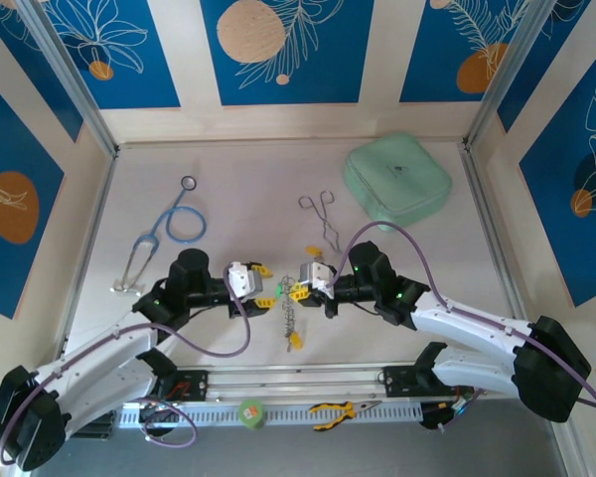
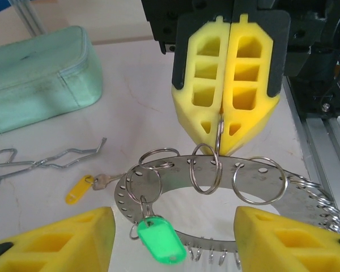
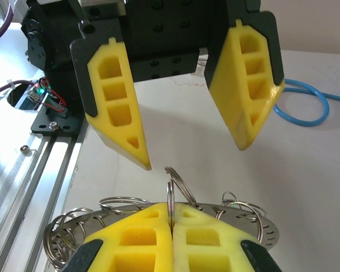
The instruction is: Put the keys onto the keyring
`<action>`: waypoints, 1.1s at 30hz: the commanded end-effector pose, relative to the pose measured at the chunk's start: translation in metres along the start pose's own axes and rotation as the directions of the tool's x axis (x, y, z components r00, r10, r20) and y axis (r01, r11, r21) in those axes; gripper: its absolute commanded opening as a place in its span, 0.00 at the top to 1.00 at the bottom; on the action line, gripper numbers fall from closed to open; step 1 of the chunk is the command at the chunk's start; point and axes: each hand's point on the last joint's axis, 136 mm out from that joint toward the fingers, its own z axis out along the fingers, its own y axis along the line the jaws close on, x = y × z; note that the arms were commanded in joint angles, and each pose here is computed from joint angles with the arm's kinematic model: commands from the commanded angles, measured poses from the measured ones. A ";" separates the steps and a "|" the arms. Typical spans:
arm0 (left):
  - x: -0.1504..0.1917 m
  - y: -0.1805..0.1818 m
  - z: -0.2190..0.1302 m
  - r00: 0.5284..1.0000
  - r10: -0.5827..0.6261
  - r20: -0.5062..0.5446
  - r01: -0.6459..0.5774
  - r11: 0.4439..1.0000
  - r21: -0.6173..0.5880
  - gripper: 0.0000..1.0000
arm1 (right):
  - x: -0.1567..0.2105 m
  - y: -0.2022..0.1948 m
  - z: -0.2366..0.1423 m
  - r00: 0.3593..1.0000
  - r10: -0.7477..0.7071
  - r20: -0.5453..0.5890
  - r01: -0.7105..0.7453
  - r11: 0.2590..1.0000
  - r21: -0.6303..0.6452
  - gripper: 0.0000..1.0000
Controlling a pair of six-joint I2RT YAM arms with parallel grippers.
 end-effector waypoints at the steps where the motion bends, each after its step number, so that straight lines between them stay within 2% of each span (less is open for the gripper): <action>1: -0.016 -0.001 0.002 0.998 0.026 0.060 -0.028 0.999 0.038 0.42 | -0.020 0.000 -0.001 0.999 -0.015 0.044 0.016 1.000 -0.026 1.00; 15: -0.023 0.019 0.013 0.996 -0.029 0.080 0.030 0.999 -0.012 0.42 | -0.022 0.005 0.002 0.999 -0.033 0.042 0.035 0.998 -0.052 1.00; 20: -0.008 0.055 0.010 0.999 -0.032 0.008 0.033 0.975 -0.221 0.48 | -0.018 0.011 0.002 0.999 -0.034 0.023 0.035 0.996 -0.077 1.00; 24: 0.010 0.099 0.001 0.985 -0.139 -0.105 0.079 0.894 -0.441 0.53 | -0.020 0.017 0.000 0.998 -0.051 0.030 0.053 0.994 -0.094 1.00; 27: 0.018 0.104 0.001 0.970 -0.183 -0.161 0.091 0.885 -0.457 0.52 | -0.023 0.015 -0.001 0.998 -0.048 0.046 0.051 0.995 -0.084 1.00; 33: 0.010 0.090 -0.011 0.986 -0.115 -0.119 0.052 0.897 -0.440 0.51 | -0.019 0.000 -0.004 0.998 -0.041 0.045 0.042 0.999 -0.021 1.00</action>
